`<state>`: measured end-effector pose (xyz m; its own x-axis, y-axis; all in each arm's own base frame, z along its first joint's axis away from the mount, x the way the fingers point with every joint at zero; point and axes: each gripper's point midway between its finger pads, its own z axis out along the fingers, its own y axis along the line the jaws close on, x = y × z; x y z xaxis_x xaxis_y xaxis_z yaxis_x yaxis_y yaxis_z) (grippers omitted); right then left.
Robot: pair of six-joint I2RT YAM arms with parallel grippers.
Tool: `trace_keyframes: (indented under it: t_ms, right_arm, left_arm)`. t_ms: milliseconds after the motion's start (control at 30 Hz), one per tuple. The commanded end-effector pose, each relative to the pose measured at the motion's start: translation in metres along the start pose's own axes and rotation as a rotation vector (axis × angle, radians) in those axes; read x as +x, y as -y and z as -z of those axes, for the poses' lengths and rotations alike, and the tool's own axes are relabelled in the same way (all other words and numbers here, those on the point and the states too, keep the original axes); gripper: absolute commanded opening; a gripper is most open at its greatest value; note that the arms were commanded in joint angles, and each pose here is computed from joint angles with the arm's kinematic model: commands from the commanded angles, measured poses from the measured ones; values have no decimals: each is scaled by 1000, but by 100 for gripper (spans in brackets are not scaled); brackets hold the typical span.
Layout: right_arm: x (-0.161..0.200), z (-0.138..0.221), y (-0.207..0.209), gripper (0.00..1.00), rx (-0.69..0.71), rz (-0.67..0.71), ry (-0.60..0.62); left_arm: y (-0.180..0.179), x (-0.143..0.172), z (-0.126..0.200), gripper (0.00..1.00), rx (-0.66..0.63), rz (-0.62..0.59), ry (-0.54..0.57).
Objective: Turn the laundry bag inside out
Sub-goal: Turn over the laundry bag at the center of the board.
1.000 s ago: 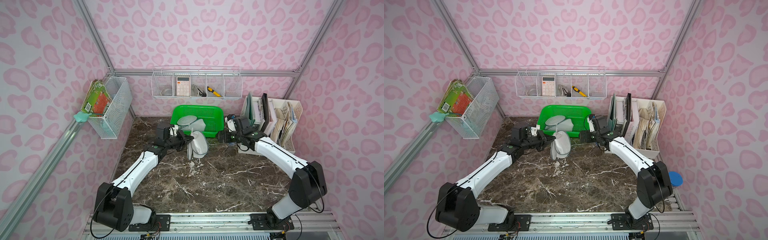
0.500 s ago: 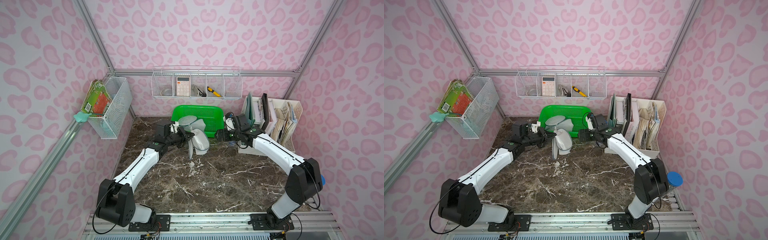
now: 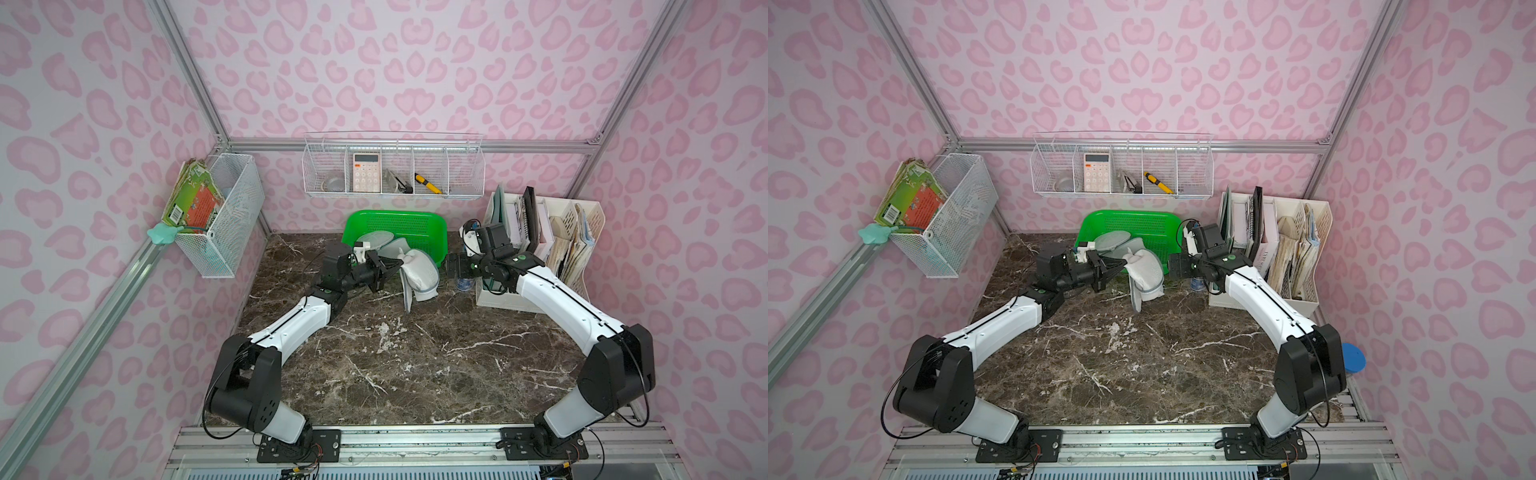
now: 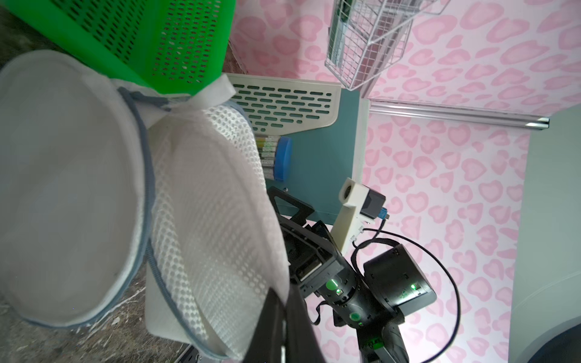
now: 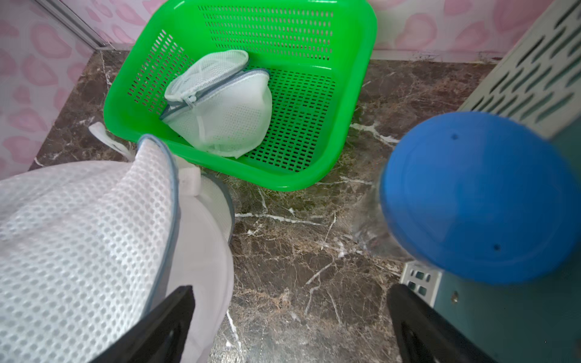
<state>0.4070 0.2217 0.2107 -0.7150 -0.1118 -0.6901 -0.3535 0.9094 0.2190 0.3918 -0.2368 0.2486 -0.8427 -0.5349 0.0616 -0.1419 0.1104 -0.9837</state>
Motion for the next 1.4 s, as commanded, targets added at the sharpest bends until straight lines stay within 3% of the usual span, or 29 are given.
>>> trace_keyframes:
  t_ms: [0,200,600,867,1000,1233,1367]
  right_arm:
    - [3,-6,-13,99,-6,47,-18]
    - [14,-21,-36,99,-54,71,-54]
    - [12,-21,-36,99,-72,44,-24]
    - [11,-13,-34,99,-68,60,-5]
    - [8,-8,-35,99,-70,68,7]
    - [17,-16,-42,99,-124,57,-10]
    - [1,-18,-55,91,-209,36,11]
  left_arm:
    - [6,-9,13,0,66,35,37]
    - [21,-11,26,0,66,-14,41]
    - [70,-2,46,0,-5,-181,-3]
    - [58,-7,27,0,150,-24,-120]
    - [40,-4,29,0,72,-2,-169]
    - [0,16,50,0,-226,-80,-206]
    - [-14,32,60,0,-281,-125,-283]
